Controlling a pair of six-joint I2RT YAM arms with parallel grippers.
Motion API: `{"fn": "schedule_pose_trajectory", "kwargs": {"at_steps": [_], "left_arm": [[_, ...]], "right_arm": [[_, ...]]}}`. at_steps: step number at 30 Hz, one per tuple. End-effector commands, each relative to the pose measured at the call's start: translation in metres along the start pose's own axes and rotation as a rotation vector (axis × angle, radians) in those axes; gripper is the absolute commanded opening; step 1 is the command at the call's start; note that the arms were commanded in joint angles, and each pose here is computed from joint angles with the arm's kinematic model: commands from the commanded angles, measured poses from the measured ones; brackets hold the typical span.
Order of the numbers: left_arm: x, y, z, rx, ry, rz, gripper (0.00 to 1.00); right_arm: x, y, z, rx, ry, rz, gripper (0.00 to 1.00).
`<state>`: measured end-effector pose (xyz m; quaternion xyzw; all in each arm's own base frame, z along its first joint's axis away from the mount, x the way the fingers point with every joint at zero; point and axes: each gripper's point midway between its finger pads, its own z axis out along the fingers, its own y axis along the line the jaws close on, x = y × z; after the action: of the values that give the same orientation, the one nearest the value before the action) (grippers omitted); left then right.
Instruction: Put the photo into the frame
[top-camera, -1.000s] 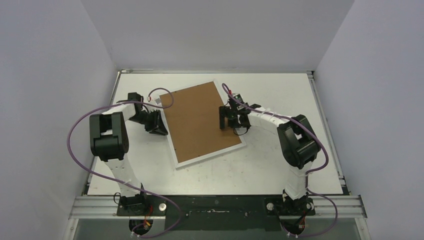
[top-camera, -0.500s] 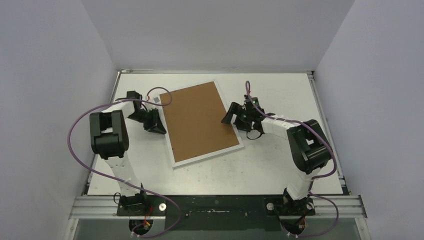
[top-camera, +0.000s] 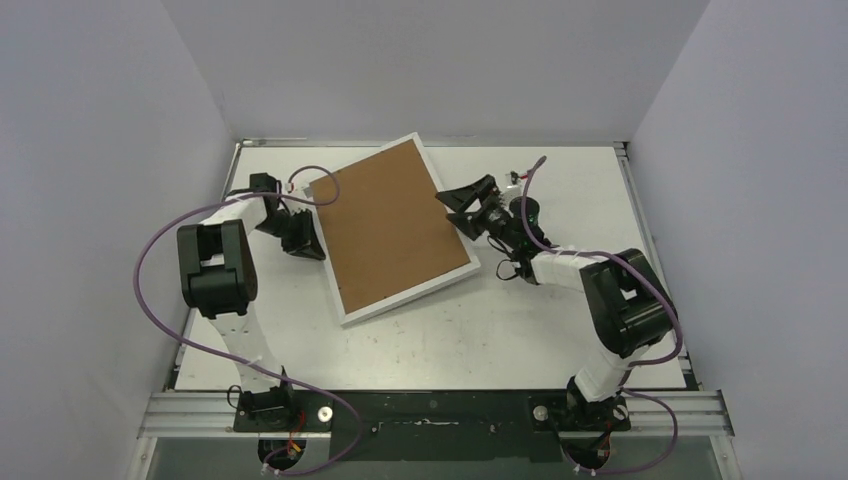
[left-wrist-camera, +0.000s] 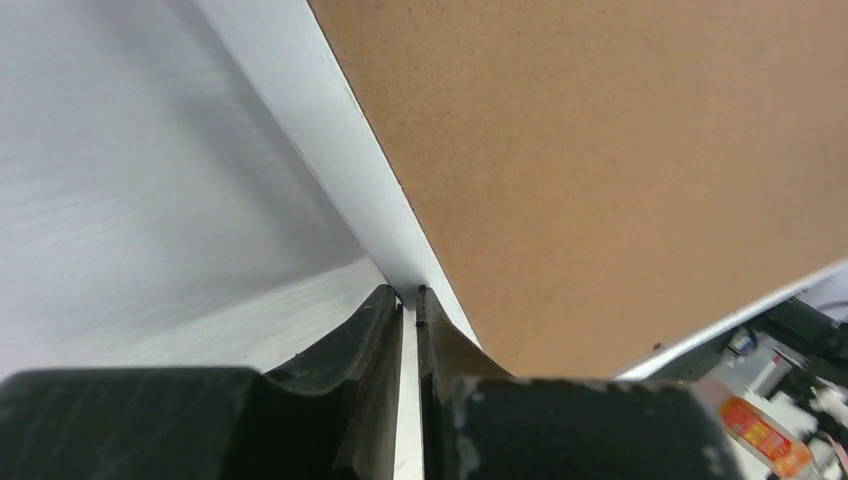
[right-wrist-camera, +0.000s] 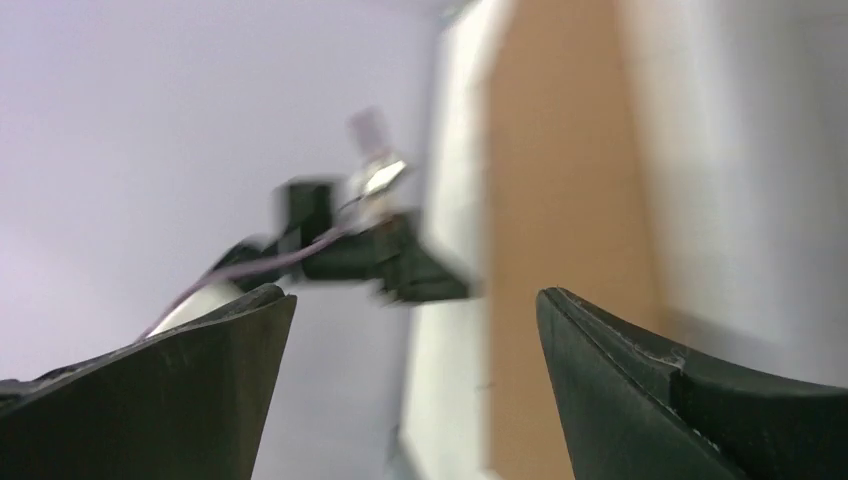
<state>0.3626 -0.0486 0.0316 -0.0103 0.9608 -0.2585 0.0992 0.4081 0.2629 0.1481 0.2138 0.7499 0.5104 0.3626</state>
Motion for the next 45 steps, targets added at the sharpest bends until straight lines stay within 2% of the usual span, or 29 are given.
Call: {"fn": "schedule_pose_trajectory", "kwargs": {"at_steps": [1,5,8,10,11,12,15,16,19,22,26,29,33,35,41,44,45], "left_arm": [[0.012,-0.025,0.051,0.109,0.063,0.067,0.0],[0.012,-0.025,0.052,0.106,0.062,0.067,0.0],[0.013,-0.023,0.052,0.096,0.062,0.071,0.0],[0.011,-0.022,0.048,0.092,0.057,0.074,0.0],[0.009,-0.023,0.044,0.098,0.052,0.07,0.0],[0.006,-0.025,0.038,0.105,0.041,0.066,0.0],[-0.009,-0.031,0.014,0.134,-0.006,0.06,0.0],[-0.018,-0.033,0.004,0.136,-0.036,0.068,0.04],[-0.042,-0.031,-0.018,0.146,-0.109,0.057,0.26],[-0.046,-0.034,-0.021,0.19,-0.097,0.015,0.44],[-0.027,-0.035,-0.003,0.192,-0.052,-0.03,0.67],[-0.012,-0.033,0.014,0.189,-0.024,-0.088,0.73],[-0.013,-0.027,0.03,0.189,-0.041,-0.172,0.79],[-0.019,-0.027,0.037,0.197,-0.065,-0.19,0.97],[-0.014,-0.03,0.064,0.134,-0.027,-0.154,0.96],[-0.017,-0.035,0.068,0.136,-0.03,-0.16,1.0],[-0.02,-0.034,0.067,0.122,-0.042,-0.156,0.95]], "right_arm": [[0.102,0.197,-0.099,-0.741,0.489,-0.021,0.97],[0.117,0.165,-0.096,-0.655,0.531,0.061,1.0],[0.117,0.143,-0.092,-0.57,0.52,0.049,0.97],[0.11,0.128,-0.079,-0.458,0.489,-0.061,0.99],[0.101,0.111,-0.066,-0.34,0.468,-0.153,1.0],[0.081,0.107,-0.052,-0.224,0.417,-0.294,0.94],[0.038,0.067,-0.041,0.087,0.361,-0.542,0.92],[0.025,0.057,-0.04,0.149,0.341,-0.581,0.92],[-0.008,0.022,-0.038,0.31,0.276,-0.666,0.91],[-0.041,-0.014,-0.03,0.426,0.22,-0.71,0.9],[-0.056,-0.051,-0.004,0.446,0.226,-0.666,0.9],[-0.054,-0.059,0.014,0.394,0.238,-0.612,0.9],[-0.046,-0.076,0.029,0.367,0.265,-0.564,0.9],[-0.041,-0.082,0.033,0.349,0.284,-0.535,0.9],[-0.017,-0.083,0.036,0.312,0.319,-0.483,0.9],[-0.001,-0.076,0.035,0.276,0.326,-0.475,0.9],[0.006,-0.074,0.034,0.266,0.33,-0.468,0.9]]}}
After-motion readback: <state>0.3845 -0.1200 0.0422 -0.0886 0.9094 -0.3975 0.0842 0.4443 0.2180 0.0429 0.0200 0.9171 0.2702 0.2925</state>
